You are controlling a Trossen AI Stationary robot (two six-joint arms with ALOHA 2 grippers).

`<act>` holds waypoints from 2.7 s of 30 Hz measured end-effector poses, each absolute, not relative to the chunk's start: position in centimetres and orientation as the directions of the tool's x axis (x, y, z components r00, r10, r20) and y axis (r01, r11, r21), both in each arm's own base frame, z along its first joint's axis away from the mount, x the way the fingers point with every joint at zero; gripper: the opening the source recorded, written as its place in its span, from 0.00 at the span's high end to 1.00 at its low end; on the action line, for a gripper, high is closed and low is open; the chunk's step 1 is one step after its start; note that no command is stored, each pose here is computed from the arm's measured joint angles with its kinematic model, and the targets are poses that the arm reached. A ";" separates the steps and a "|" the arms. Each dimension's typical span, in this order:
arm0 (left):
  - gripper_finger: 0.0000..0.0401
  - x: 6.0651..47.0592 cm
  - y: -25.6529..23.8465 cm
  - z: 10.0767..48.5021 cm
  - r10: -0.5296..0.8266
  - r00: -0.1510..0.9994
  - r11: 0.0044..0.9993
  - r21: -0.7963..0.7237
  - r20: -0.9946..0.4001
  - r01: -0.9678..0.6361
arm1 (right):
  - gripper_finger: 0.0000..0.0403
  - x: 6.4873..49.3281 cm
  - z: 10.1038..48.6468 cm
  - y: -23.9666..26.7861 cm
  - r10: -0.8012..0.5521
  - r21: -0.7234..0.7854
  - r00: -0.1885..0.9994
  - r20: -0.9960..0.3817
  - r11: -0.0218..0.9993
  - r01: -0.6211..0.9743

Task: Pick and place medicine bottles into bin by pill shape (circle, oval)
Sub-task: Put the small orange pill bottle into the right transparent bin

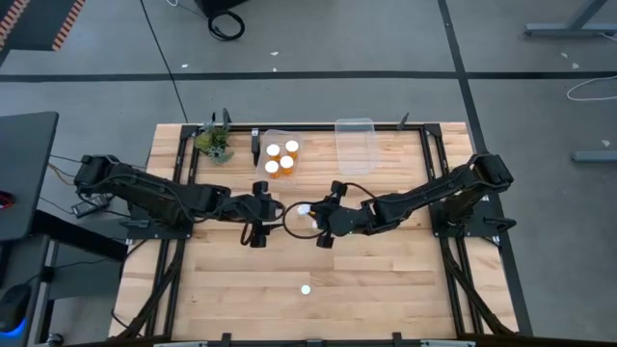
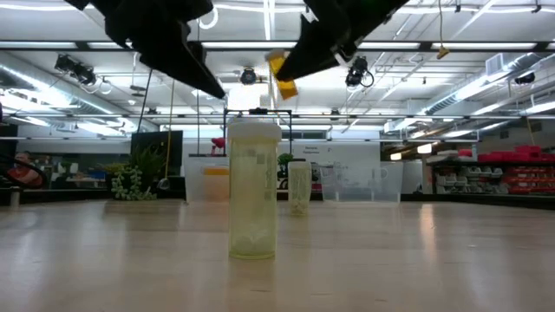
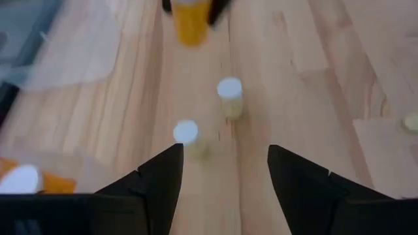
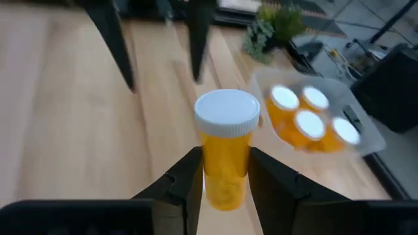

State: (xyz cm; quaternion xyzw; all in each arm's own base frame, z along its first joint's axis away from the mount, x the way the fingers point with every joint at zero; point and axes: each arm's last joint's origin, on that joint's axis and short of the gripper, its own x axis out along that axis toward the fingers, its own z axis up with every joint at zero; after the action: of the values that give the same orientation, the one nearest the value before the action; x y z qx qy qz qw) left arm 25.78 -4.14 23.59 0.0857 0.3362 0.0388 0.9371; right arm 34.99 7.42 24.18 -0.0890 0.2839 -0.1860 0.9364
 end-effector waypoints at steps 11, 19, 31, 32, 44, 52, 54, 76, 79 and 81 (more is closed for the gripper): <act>0.42 25.6 -4.0 21.4 0.119 0.844 0.989 0.142 -0.522 -0.052 | 0.69 35.3 25.1 6.4 -0.390 -0.242 0.805 -0.448 0.919 0.311; 0.42 25.3 -3.2 20.2 0.151 0.907 0.982 0.164 -0.394 -0.092 | 0.69 35.1 23.7 6.6 -0.332 -0.181 0.873 -0.357 0.941 0.284; 0.42 24.7 -2.2 20.0 0.172 0.969 0.979 0.136 -0.177 -0.149 | 0.69 35.8 25.5 7.2 -0.183 -0.100 0.971 -0.151 0.980 0.169; 0.42 24.7 -2.2 20.0 0.168 0.972 0.980 0.131 -0.161 -0.148 | 0.69 35.8 25.6 7.2 -0.170 -0.095 0.975 -0.144 0.983 0.157; 0.42 24.8 -2.3 21.0 0.164 0.984 0.982 0.107 -0.062 -0.157 | 0.69 35.8 25.8 7.3 -0.133 -0.095 0.983 -0.125 0.988 0.121; 0.42 24.8 -2.4 21.1 0.130 0.990 0.988 0.097 -0.057 -0.124 | 0.69 35.8 25.8 7.3 -0.129 -0.104 0.983 -0.127 0.988 0.116; 0.42 24.8 -2.4 21.1 0.119 0.991 0.989 0.090 -0.054 -0.114 | 0.69 35.8 25.7 7.3 -0.129 -0.105 0.983 -0.130 0.988 0.116; 0.42 24.8 -2.5 21.0 0.098 0.993 0.992 0.090 -0.064 -0.092 | 0.69 35.7 25.2 7.6 -0.124 -0.121 0.974 -0.189 0.987 0.102; 0.42 24.8 -2.5 21.0 0.098 0.993 0.992 0.090 -0.065 -0.092 | 0.69 35.7 25.1 7.6 -0.124 -0.120 0.974 -0.191 0.987 0.102; 0.42 24.8 -2.5 20.9 0.099 0.993 0.992 0.090 -0.069 -0.093 | 0.69 35.7 25.1 7.6 -0.129 -0.122 0.973 -0.191 0.987 0.107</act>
State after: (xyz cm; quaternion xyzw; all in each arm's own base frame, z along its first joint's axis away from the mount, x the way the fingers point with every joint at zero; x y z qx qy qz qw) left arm 24.79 -2.51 20.94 0.0435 0.0366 0.0483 0.9972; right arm 35.65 7.63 25.14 -0.0557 0.0995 -0.0593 0.9917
